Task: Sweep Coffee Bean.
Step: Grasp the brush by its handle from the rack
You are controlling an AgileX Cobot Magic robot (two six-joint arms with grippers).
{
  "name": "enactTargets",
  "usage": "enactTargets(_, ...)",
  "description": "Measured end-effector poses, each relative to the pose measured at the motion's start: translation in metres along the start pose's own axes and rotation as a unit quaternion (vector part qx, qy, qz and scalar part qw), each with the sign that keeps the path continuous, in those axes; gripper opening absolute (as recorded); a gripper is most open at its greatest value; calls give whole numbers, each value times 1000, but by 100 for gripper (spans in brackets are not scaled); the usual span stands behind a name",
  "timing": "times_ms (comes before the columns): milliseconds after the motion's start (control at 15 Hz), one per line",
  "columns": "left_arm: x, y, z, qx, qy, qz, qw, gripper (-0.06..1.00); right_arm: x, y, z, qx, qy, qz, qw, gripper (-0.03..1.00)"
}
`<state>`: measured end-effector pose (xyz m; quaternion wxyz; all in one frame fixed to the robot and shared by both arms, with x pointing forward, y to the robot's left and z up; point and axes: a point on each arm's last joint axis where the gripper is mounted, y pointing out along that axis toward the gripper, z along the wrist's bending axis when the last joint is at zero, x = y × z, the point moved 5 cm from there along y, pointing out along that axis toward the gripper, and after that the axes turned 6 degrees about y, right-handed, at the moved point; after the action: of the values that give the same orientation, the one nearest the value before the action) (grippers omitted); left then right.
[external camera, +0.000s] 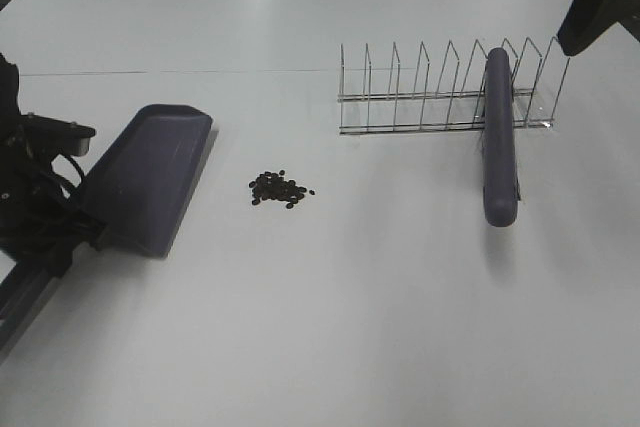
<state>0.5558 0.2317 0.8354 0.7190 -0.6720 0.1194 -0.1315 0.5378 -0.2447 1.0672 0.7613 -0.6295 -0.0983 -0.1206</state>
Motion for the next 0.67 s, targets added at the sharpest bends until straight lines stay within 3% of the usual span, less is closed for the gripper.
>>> enactTargets(400,28,-20,10,20,23,-7,999,33,48,56,0,-7,7,43,999,73)
enactTargets(667,24,-14,-5,36,68,29,997,33,84,96,0,-10,8,54,998,73)
